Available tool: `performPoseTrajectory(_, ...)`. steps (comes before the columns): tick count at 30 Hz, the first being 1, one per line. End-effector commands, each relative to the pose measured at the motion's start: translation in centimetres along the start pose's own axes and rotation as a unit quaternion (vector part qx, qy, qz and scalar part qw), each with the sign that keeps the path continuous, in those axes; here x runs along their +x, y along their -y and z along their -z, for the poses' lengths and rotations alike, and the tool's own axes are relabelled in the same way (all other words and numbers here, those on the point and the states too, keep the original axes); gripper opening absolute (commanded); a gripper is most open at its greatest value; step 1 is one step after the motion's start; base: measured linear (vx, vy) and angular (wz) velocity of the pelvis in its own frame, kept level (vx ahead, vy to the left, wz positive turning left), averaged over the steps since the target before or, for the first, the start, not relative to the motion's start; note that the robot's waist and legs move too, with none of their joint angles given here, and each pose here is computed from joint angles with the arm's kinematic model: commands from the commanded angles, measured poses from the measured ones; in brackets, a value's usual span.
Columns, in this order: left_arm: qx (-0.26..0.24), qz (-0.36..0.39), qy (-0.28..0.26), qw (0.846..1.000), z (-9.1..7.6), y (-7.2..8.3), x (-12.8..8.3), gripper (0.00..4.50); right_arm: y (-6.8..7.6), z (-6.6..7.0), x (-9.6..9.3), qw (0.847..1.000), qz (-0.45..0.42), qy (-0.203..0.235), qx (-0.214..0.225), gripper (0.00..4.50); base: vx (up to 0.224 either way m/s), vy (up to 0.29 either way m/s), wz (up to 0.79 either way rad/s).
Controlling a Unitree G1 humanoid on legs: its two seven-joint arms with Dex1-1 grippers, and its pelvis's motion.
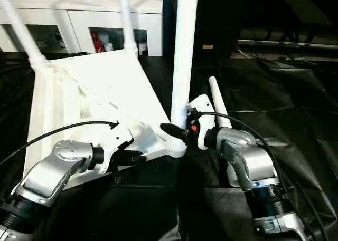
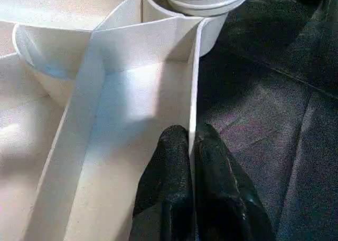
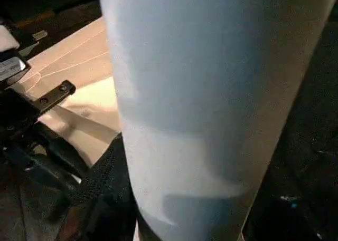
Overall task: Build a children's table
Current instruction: Insert table leg to table base
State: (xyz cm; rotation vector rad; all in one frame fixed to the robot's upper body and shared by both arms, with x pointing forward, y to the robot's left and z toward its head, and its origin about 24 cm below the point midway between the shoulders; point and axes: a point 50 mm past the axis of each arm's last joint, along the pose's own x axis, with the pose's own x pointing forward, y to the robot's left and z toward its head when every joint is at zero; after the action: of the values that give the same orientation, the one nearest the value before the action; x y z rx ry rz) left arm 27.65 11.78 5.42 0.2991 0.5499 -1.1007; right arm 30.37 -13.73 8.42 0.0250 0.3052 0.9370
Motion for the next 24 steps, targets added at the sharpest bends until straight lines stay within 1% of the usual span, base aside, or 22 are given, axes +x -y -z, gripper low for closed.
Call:
performPoseTrajectory(1,-0.009,-0.019,0.011,1.0,0.2,-0.8,-0.5,0.0,0.2,0.1,-0.1,1.0,0.002,-0.013,-0.004,1.93,0.0,0.0,0.0)
performPoseTrajectory(4,-0.002,-0.008,0.023,1.0,-0.2,-0.7,-0.5,0.0,0.5,0.3,0.0,1.0,0.01,-0.005,0.003,1.93,0.0,0.0,0.0)
performPoseTrajectory(5,-0.002,-0.004,0.024,1.0,-0.3,-0.7,-0.5,0.0,0.7,0.4,0.2,1.0,0.015,0.003,0.017,1.93,0.0,0.0,0.0)
performPoseTrajectory(10,0.002,-0.001,0.031,1.0,-0.4,-0.8,-0.5,0.0,1.2,0.9,0.9,0.999,0.029,0.016,0.039,1.93,0.0,0.0,0.0)
performPoseTrajectory(14,0.004,0.002,0.033,0.999,-0.5,-1.0,-0.4,0.0,1.7,1.3,1.5,0.997,0.035,0.034,0.068,1.93,0.0,0.0,0.0)
performPoseTrajectory(15,0.005,0.002,0.034,0.999,-0.5,-1.0,-0.4,0.0,1.7,1.6,1.5,0.996,0.03,0.038,0.079,1.93,0.0,0.0,0.0)
performPoseTrajectory(16,0.005,0.002,0.034,0.999,-0.5,-1.0,-0.4,0.0,1.7,1.6,1.5,0.996,0.03,0.038,0.079,1.93,0.0,0.0,0.0)
performPoseTrajectory(21,0.003,-0.009,0.041,0.999,-0.6,-1.5,-0.4,0.0,1.7,2.9,0.8,0.989,0.028,0.067,0.129,1.93,0.0,0.0,0.0)
performPoseTrajectory(23,0.003,-0.014,0.044,0.999,-0.7,-1.7,-0.3,0.0,1.8,3.6,0.5,0.987,0.035,0.073,0.139,1.93,0.0,0.0,0.0)
performPoseTrajectory(24,0.003,-0.014,0.044,0.999,-0.7,-1.7,-0.3,0.0,1.8,3.6,0.5,0.987,0.035,0.073,0.139,1.93,0.0,0.0,0.0)
